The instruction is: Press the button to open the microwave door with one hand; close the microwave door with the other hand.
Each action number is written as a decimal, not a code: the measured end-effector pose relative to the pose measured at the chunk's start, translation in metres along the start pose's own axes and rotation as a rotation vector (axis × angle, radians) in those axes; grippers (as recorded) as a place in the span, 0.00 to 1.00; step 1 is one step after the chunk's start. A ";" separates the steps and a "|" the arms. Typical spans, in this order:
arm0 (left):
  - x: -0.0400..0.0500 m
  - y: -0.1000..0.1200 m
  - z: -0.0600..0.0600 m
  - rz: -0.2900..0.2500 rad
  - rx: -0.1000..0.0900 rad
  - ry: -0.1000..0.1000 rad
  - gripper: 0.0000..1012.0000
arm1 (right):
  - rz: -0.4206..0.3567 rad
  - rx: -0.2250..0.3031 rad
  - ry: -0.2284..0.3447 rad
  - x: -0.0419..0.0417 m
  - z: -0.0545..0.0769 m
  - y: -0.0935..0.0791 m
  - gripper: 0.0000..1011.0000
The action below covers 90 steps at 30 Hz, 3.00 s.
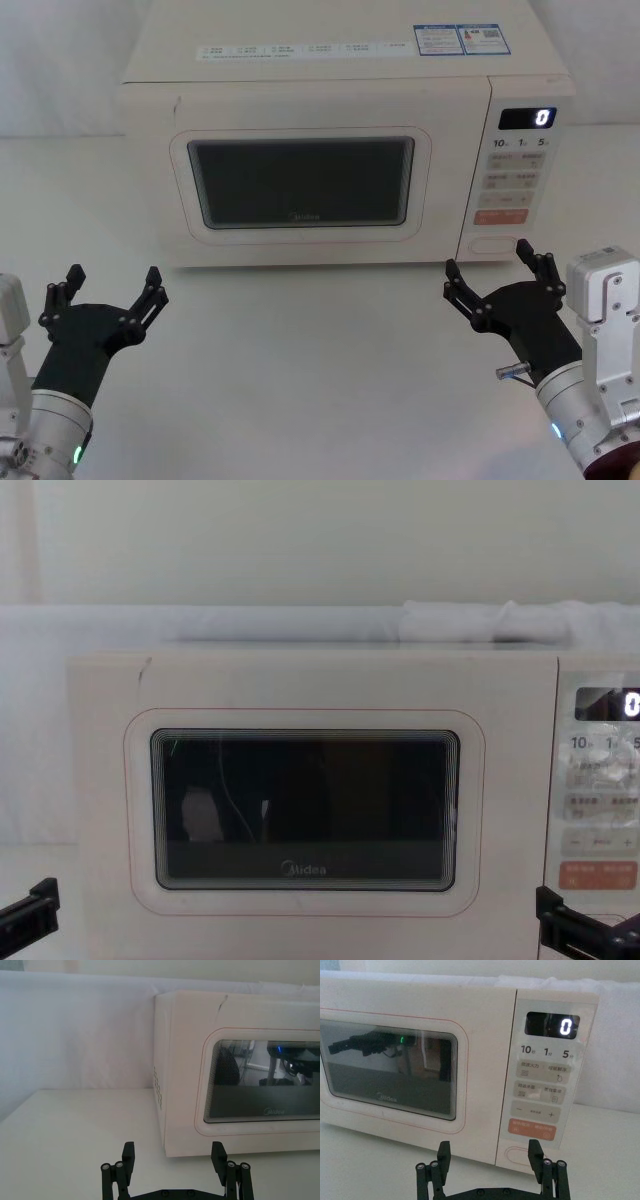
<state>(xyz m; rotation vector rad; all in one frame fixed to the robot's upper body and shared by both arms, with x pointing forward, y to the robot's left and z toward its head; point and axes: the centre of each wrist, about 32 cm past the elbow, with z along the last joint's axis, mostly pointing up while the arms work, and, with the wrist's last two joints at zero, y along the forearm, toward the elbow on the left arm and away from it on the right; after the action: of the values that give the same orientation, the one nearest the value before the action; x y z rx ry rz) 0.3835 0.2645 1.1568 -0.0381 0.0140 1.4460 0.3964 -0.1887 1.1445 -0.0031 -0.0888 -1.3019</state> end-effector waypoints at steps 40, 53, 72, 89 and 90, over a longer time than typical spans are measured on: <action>0.0000 0.000 0.000 0.000 0.000 0.000 0.99 | 0.000 0.000 0.000 0.0000 0.000 0.000 0.01; 0.0000 0.000 0.000 0.000 0.000 0.000 0.99 | 0.000 0.000 0.000 0.0000 0.000 0.000 0.00; 0.0000 0.000 0.000 0.000 0.000 0.000 0.99 | 0.013 0.002 0.047 0.0110 0.004 -0.002 0.00; 0.0000 0.000 0.000 0.000 0.000 0.000 0.99 | 0.027 -0.103 0.065 0.0535 0.023 0.005 0.00; 0.0000 0.000 0.000 0.000 0.000 0.000 0.99 | 0.035 -0.118 0.071 0.0558 0.024 0.008 0.00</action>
<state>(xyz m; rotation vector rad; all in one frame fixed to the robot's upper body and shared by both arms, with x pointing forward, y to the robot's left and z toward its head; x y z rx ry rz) 0.3835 0.2645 1.1568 -0.0380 0.0141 1.4460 0.4173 -0.2390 1.1725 -0.0589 0.0481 -1.2697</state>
